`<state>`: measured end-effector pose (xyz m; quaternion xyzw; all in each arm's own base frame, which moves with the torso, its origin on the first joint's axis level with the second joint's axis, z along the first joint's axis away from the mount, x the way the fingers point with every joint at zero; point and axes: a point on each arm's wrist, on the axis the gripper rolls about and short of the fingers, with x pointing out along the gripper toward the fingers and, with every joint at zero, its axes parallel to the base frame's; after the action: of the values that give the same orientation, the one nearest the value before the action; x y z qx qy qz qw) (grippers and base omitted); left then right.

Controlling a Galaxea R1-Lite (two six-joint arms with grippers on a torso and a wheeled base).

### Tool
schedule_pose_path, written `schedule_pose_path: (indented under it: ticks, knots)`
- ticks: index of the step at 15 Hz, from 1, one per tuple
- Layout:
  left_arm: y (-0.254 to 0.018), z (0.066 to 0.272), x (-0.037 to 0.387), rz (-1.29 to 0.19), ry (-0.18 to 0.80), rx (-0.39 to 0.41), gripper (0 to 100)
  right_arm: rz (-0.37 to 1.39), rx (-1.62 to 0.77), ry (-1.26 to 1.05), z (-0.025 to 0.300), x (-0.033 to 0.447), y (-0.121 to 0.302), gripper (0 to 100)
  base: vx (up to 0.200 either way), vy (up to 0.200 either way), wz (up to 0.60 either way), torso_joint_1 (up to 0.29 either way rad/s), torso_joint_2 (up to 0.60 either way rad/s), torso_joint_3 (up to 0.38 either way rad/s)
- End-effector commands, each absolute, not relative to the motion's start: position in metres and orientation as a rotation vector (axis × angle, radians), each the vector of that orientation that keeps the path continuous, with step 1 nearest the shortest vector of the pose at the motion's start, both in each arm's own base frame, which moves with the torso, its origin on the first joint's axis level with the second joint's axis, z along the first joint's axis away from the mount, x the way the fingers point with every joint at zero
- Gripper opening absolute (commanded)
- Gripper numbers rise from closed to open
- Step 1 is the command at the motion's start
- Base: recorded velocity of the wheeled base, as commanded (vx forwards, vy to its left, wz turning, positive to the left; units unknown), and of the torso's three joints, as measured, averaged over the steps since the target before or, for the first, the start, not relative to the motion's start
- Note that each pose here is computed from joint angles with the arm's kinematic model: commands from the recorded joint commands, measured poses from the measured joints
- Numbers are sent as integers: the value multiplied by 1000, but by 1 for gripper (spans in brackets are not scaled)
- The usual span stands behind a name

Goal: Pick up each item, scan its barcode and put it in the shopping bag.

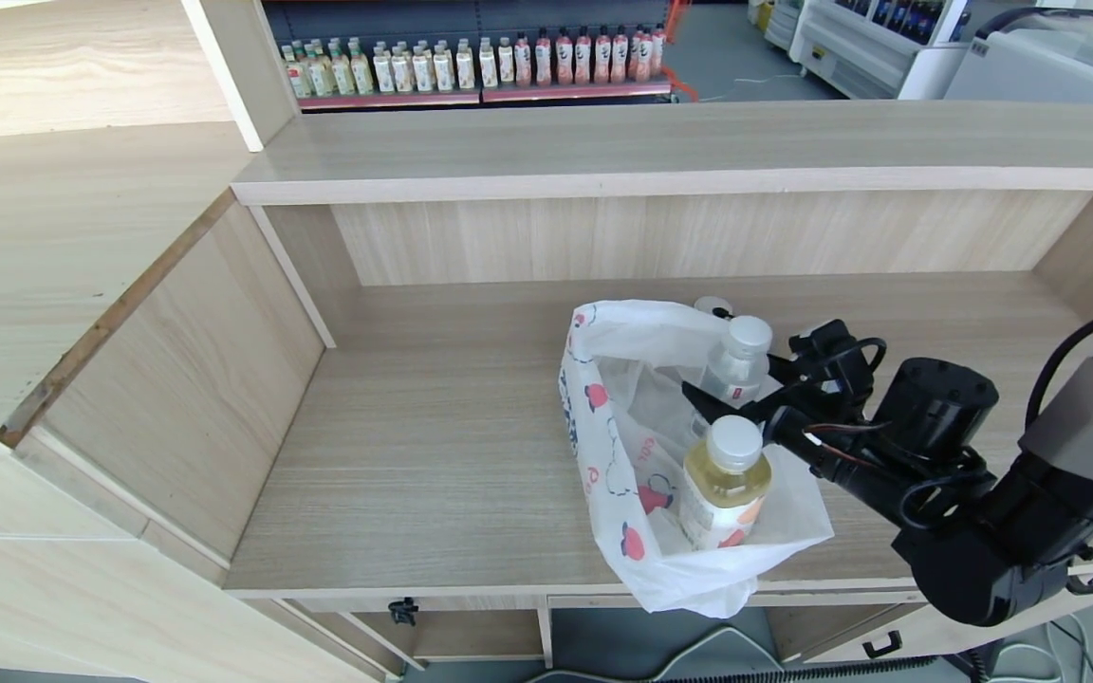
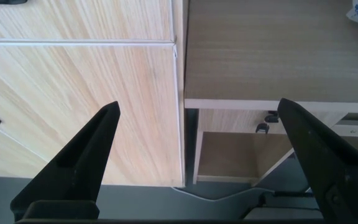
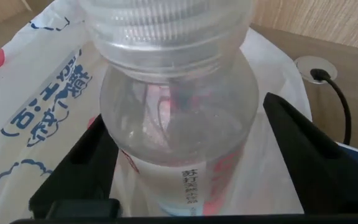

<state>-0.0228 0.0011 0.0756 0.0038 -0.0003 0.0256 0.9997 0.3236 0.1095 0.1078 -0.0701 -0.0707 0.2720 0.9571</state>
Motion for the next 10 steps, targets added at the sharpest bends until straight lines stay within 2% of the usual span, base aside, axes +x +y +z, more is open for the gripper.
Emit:
schedule_pose_path:
  ticks: [1,3,6,10]
  knots:
    - [1,76,-23,52,-1,8,100,557,-136,-150,110,323,110,100,0,0,0,0,0,0]
    - [1,76,-23,52,-1,8,100,553,-130,-184,116,326,108,100,0,0,0,0,0,0]
    - [1,76,-23,52,-1,8,100,556,-103,-268,148,323,102,100,0,0,0,0,0,0]
    - [1,76,-23,52,-1,5,100,654,-31,-238,213,276,93,100,0,0,0,0,0,0]
